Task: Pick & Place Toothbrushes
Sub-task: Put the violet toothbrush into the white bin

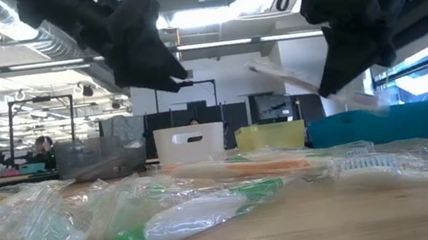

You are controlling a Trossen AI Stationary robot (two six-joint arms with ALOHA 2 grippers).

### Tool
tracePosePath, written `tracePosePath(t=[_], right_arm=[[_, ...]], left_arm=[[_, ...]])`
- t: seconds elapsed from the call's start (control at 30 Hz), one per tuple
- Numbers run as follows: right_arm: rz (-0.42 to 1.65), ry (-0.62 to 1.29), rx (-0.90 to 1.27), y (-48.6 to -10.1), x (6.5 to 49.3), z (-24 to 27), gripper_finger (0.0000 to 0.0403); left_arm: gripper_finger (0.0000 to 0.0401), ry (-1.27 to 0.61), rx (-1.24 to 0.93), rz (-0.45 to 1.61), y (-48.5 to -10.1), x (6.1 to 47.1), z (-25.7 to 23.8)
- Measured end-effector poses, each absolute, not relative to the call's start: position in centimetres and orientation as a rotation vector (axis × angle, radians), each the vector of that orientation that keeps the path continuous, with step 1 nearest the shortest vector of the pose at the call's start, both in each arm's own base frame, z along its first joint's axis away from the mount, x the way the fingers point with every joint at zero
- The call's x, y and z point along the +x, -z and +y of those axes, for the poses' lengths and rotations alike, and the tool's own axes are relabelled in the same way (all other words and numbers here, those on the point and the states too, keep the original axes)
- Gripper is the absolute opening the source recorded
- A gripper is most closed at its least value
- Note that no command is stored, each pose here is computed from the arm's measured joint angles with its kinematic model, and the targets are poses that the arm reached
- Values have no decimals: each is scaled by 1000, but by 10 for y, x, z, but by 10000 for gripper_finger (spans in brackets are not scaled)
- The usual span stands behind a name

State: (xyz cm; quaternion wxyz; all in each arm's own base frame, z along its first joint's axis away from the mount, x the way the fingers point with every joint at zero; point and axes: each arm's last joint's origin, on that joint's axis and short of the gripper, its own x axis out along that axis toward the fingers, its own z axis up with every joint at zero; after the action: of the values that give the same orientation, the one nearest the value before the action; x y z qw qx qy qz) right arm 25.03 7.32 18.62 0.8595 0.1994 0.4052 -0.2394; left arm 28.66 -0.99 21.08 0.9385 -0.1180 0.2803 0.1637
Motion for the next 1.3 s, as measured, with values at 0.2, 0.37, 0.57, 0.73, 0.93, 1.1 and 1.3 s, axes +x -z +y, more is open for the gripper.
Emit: tracePosePath(t=[0.2, 0.37, 0.57, 0.73, 0.93, 1.1, 1.3], right_arm=[[793, 508, 353, -189, 256, 68, 21], [731, 474, 288, -194, 263, 64, 23], [632, 415, 221, -203, 275, 60, 22], [545, 376, 162, -212, 283, 56, 23], [442, 319, 132, -222, 291, 52, 23], [332, 292, 112, -233, 298, 47, 22], [250, 263, 97, -242, 302, 41, 22]], left_arm=[[239, -320, -247, 442, -203, 285, -4], [239, -275, -260, 355, -202, 284, 1], [239, -213, -242, 214, -205, 283, 6], [239, -138, -211, 121, -214, 284, 10], [239, -91, -214, 16, -225, 285, 16], [239, -52, -212, -40, -230, 285, 20], [239, -22, -229, -134, -240, 284, 23]])
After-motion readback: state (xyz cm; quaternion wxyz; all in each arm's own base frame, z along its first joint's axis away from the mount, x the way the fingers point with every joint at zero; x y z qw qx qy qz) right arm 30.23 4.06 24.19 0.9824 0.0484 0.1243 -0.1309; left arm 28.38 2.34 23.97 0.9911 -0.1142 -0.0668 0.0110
